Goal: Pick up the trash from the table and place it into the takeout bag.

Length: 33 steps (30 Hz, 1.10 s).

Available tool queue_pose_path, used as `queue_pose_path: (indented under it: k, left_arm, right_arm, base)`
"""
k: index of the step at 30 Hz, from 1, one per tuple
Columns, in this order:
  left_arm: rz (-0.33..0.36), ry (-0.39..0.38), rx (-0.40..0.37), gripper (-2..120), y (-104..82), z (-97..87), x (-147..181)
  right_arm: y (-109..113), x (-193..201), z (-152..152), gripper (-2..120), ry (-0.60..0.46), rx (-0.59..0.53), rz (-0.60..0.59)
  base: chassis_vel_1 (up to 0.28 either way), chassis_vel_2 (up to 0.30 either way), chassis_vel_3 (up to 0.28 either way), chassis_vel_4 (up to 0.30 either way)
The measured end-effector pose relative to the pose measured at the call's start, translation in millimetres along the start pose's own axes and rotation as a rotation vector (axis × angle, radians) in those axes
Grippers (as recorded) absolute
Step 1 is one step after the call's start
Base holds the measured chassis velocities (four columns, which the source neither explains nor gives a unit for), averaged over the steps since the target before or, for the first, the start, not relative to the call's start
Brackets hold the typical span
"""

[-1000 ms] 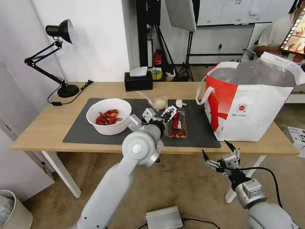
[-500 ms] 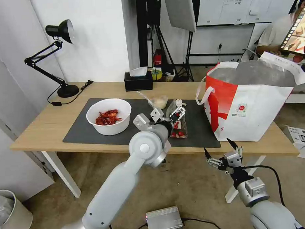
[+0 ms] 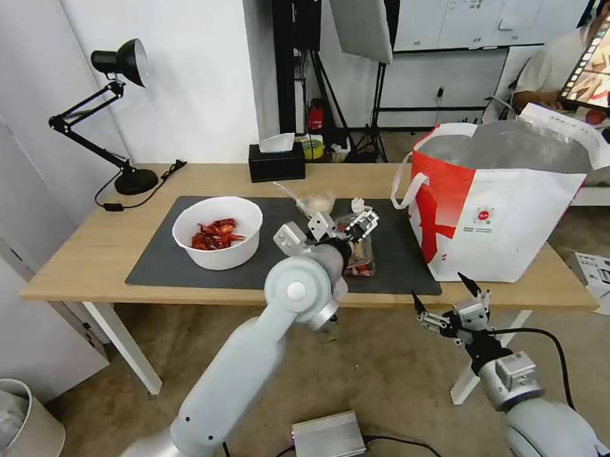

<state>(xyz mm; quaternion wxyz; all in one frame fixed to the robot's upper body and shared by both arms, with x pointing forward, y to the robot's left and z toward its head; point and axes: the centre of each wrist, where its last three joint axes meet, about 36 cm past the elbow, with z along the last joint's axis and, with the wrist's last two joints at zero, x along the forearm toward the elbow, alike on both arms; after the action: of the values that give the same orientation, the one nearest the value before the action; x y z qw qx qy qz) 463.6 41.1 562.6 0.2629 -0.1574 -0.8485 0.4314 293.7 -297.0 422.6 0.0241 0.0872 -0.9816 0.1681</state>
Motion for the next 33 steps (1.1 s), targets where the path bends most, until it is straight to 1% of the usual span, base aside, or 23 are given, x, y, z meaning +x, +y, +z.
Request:
queue_pose_path:
  k: [2,3,6,7,9,10,11,13,14,15,17,18,19,20,21,24,25,26,27,29,30,32,33]
  left_arm:
    - [0.021,0.007,-0.051,97,7.4,-3.3,-3]
    - [0.021,0.007,-0.051,97,7.4,-3.3,-3]
    - [0.044,0.022,-0.122,87,18.0,-10.6,-8]
    - [0.044,0.022,-0.122,87,18.0,-10.6,-8]
    - [0.096,0.036,-0.201,75,27.4,-22.4,-11]
    - [0.096,0.036,-0.201,75,27.4,-22.4,-11]
    - [0.135,0.048,-0.234,67,29.3,-28.2,-10]
    - [0.169,0.061,-0.263,61,30.5,-34.0,-10]
    - [0.169,0.061,-0.263,61,30.5,-34.0,-10]
    - [0.195,0.071,-0.286,54,31.8,-38.1,-10]
    - [0.201,0.073,-0.292,50,32.2,-38.9,-10]
    - [0.223,0.072,-0.345,41,36.8,-41.9,-14]
    - [0.227,0.059,-0.406,36,42.2,-42.2,-18]
    - [0.228,0.05,-0.446,33,45.8,-42.0,-20]
    - [0.228,0.05,-0.446,33,45.8,-42.0,-20]
    - [0.25,0.037,-0.594,19,60.7,-41.6,-25]
    - [0.25,0.037,-0.594,19,60.7,-41.6,-25]
    - [0.258,0.039,-0.649,13,66.6,-40.4,-25]
    - [0.261,0.044,-0.681,7,70.1,-38.7,-26]
    - [0.262,0.046,-0.69,5,71.1,-38.1,-26]
    - [0.266,0.052,-0.728,0,75.8,-35.9,-27]
    - [0.272,0.064,-0.785,0,83.1,-30.1,-29]
    - [0.272,0.064,-0.785,0,83.1,-30.1,-29]
  right_arm:
    - [0,0,0,100,-0.001,0.0,0.0]
    - [0,0,0,100,-0.001,0.0,0.0]
    - [0,0,0,100,-0.001,0.0,-0.002]
    - [0,0,0,100,-0.001,0.0,-0.002]
    - [0,0,0,100,0.0,0.0,-0.003]
    - [0,0,0,100,0.0,0.0,-0.003]
    - [0,0,-1,100,-0.001,-0.001,-0.003]
    - [1,0,-1,100,0.0,-0.001,-0.004]
    - [1,0,-1,100,0.0,-0.001,-0.004]
    - [1,0,-1,100,0.0,-0.002,-0.005]
    - [1,1,-1,100,0.0,-0.002,-0.005]
    - [1,1,-1,100,0.0,-0.002,-0.007]
    - [1,1,-1,100,0.0,0.0,-0.008]
    - [1,1,-1,100,0.0,0.001,-0.009]
    - [1,1,-1,100,0.0,0.001,-0.009]
    - [1,1,-1,100,0.0,0.002,-0.011]
    - [1,1,-1,100,0.0,0.002,-0.011]
    - [1,1,-1,100,0.0,0.002,-0.012]
    - [1,1,-1,100,0.0,0.002,-0.012]
    - [1,1,-1,100,0.0,0.002,-0.012]
    - [1,2,-2,100,0.001,-0.001,-0.014]
    - [1,2,-4,100,0.004,-0.027,-0.019]
    - [1,2,-4,100,0.004,-0.027,-0.019]
  base:
    - [0.0,0.0,0.0,0.0]
    - [0.0,0.0,0.0,0.0]
    - [0.0,0.0,0.0,0.0]
    - [0.0,0.0,0.0,0.0]
    - [0.0,0.0,0.0,0.0]
    - [0.0,0.0,0.0,0.0]
    - [0.0,0.0,0.0,0.0]
    - [0.0,0.0,0.0,0.0]
    - [0.0,0.0,0.0,0.0]
    - [0.0,0.0,0.0,0.0]
    - [0.0,0.0,0.0,0.0]
    - [0.0,0.0,0.0,0.0]
    - [0.0,0.0,0.0,0.0]
    - [0.0,0.0,0.0,0.0]
    - [0.0,0.0,0.0,0.0]
    - [0.0,0.0,0.0,0.0]
    - [0.0,0.0,0.0,0.0]
    - [0.0,0.0,0.0,0.0]
    - [0.0,0.0,0.0,0.0]
    - [0.0,0.0,0.0,0.0]
    - [0.0,0.0,0.0,0.0]
    - [0.0,0.0,0.0,0.0]
    - [0.0,0.0,0.0,0.0]
